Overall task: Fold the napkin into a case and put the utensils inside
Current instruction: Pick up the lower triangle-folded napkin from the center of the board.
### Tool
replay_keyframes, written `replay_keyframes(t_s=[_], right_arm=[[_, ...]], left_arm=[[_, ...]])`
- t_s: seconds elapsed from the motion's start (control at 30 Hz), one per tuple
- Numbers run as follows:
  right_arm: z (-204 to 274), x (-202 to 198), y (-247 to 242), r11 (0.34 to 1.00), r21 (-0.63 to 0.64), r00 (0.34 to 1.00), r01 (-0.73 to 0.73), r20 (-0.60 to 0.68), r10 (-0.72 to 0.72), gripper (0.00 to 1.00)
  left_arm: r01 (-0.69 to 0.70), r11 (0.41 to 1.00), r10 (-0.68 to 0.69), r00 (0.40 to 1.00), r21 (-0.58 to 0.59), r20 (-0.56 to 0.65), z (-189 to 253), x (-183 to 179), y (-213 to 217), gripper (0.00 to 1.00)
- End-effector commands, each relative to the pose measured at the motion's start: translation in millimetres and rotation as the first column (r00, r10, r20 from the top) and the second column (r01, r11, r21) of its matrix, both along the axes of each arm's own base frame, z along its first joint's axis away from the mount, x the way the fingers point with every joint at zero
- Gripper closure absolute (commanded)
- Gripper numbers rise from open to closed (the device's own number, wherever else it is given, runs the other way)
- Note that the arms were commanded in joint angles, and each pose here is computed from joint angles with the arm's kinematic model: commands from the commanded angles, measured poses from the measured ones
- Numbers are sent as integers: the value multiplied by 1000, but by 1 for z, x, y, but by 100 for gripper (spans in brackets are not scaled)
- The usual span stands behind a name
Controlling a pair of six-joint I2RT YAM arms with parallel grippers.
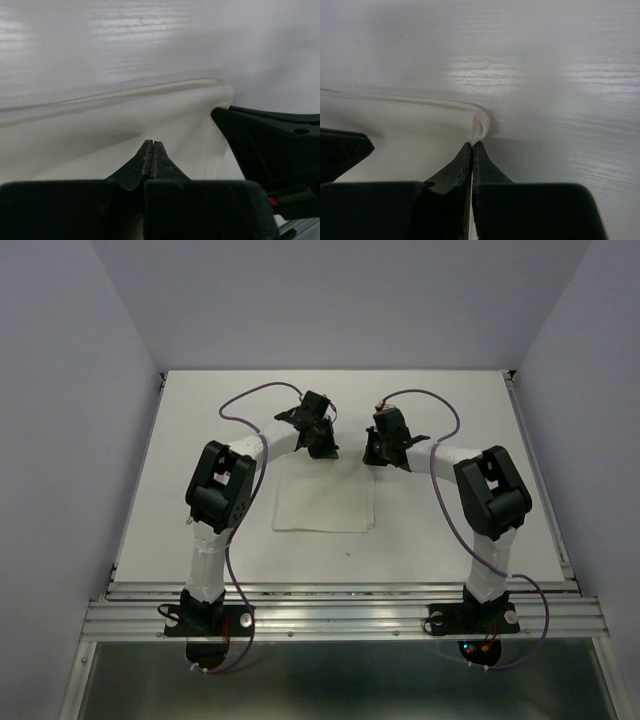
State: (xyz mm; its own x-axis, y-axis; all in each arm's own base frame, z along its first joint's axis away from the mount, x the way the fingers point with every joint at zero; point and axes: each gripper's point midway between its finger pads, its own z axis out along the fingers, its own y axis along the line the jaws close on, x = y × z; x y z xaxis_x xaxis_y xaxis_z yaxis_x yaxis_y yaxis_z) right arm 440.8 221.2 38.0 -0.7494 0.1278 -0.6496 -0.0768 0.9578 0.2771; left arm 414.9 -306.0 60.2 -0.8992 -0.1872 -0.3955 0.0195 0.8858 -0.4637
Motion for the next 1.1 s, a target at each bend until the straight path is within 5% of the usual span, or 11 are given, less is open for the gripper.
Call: replay_keyframes(t_s=[0.0,0.5,0.6,0.63,0.77,0.93,1.07], right_arm=[[20,6,10,999,43,999,-5,41,4,99],[31,3,23,993,112,999,-41,31,38,99],[24,7,11,998,55,999,6,31,-8,77],[21,6,7,999,40,999,19,28,-20,62],[19,6,-5,999,-16,998,49,35,-48,45],[4,3,0,1000,-19,1000,21,-9,-21,37],[-6,4,9,1000,18,999,8,-39,-7,43]], left_arm=[[13,998,-10,998,-56,62,21,22,-20,100],[29,998,-30,999,-54,-13,-27,16,-24,100],[33,998,-35,999,-56,-18,-30,13,-23,100],[36,998,-37,999,-59,-13,-27,13,-24,100],[40,997,-40,999,-60,-5,-24,12,-23,100],[44,997,-44,999,-61,-10,-26,10,-23,100],[44,997,-45,999,-62,-15,-28,9,-22,100]])
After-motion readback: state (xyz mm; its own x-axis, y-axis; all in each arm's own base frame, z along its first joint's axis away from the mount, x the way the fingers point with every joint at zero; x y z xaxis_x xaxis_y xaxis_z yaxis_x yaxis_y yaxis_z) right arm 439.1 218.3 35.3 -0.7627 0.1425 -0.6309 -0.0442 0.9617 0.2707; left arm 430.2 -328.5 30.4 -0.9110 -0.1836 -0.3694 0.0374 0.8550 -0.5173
